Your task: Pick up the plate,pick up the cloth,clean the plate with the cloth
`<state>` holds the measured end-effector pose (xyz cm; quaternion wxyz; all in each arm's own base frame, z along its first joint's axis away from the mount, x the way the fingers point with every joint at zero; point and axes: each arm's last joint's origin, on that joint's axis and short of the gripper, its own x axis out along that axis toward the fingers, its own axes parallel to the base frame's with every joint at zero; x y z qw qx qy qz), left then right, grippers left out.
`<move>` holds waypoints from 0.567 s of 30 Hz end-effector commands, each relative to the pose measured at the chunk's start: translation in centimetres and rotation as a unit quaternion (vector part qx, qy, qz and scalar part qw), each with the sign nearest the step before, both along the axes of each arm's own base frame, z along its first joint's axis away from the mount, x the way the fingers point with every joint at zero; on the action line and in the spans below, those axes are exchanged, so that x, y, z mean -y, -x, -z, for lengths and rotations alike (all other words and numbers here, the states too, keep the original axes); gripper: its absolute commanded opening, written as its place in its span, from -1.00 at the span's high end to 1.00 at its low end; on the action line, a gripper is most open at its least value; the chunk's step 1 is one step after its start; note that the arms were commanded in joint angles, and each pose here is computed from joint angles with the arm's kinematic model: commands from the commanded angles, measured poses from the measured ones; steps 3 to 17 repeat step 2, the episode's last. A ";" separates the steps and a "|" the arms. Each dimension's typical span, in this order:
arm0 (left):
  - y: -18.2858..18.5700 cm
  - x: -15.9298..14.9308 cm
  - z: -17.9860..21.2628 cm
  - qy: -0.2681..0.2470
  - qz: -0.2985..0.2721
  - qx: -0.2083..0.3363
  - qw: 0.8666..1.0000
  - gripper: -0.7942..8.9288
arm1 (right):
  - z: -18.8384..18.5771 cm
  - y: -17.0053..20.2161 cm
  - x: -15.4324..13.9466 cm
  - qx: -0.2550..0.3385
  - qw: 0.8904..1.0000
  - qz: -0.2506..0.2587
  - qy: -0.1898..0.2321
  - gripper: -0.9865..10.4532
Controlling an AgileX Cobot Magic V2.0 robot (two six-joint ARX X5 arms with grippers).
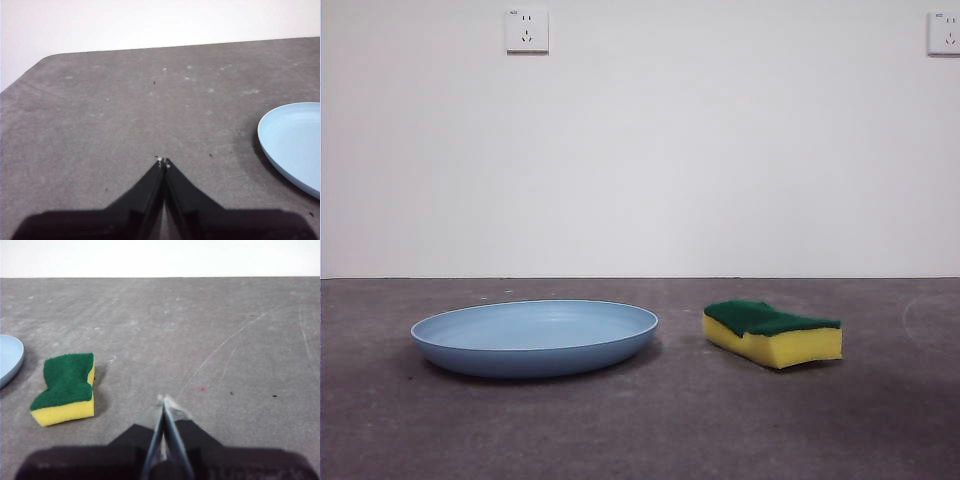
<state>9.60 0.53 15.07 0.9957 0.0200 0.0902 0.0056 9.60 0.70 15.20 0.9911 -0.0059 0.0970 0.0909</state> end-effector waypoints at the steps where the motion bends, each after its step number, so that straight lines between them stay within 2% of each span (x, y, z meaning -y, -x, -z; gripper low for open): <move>1: 0.0 0.0 0.4 0.003 -0.003 -0.003 1.000 0.84 | 0.5 0.0 0.0 -0.006 1.000 0.002 -0.004 0.83; 17: 0.0 0.0 0.4 0.003 -0.003 -0.003 1.000 0.84 | 0.5 0.0 0.0 -0.006 1.000 0.002 -0.004 0.83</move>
